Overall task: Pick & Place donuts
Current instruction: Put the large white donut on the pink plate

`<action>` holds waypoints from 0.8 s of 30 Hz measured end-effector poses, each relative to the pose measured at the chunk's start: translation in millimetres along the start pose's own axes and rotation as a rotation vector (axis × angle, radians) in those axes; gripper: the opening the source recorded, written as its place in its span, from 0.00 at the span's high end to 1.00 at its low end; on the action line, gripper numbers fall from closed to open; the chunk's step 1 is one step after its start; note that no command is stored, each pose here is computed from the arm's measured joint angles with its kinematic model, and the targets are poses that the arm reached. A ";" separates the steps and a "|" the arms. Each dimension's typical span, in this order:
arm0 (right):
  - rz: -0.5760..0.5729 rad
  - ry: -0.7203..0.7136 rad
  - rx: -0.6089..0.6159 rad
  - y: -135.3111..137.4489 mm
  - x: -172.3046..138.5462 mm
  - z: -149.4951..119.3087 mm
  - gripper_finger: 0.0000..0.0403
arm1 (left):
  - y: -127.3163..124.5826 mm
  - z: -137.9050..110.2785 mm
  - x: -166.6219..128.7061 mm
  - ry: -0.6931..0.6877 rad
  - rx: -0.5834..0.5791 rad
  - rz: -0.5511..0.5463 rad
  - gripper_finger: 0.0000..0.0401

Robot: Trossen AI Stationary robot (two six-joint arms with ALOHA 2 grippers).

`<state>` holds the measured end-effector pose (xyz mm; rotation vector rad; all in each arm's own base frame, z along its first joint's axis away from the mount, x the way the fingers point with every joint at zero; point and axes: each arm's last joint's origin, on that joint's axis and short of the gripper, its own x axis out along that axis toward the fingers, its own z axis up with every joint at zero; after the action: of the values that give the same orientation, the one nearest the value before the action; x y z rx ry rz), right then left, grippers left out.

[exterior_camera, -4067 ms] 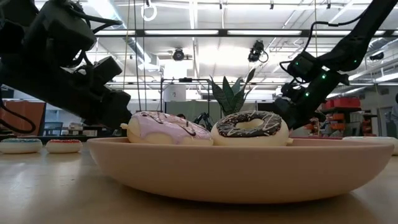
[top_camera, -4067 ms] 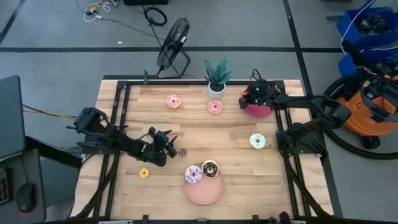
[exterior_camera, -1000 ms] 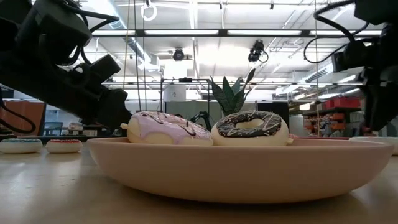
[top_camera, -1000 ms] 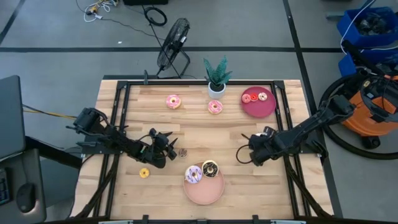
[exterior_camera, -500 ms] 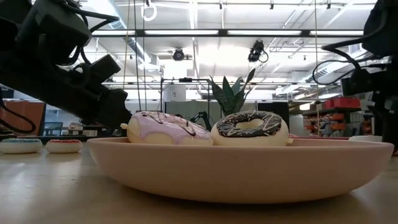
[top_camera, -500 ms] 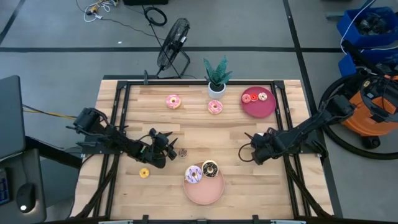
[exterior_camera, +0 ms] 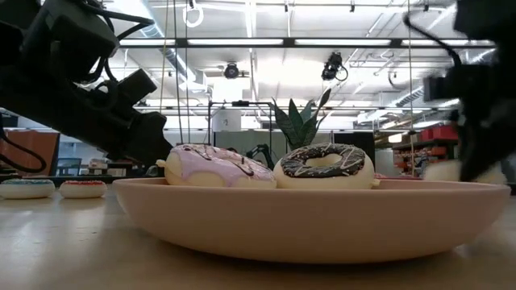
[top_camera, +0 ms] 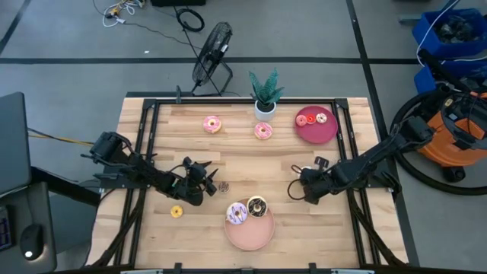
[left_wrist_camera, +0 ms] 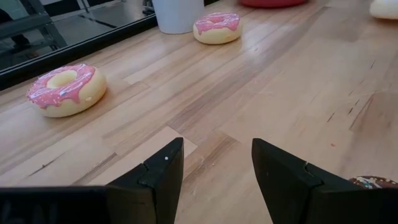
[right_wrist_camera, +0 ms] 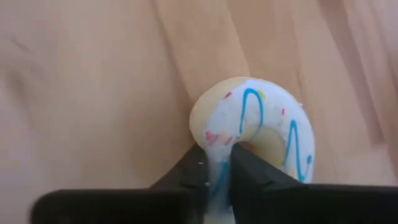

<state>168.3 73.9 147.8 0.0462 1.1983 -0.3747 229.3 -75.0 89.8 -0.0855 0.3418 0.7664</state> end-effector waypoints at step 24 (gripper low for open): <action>0.365 -0.492 -1.183 149.5 -75.6 66.9 0.94 | -39.0 27.5 -11.6 -0.065 0.095 -0.099 0.51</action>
<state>251.1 218.2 217.6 -0.7966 0.7464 0.6458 256.0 -105.3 117.7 0.0123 0.3094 0.6529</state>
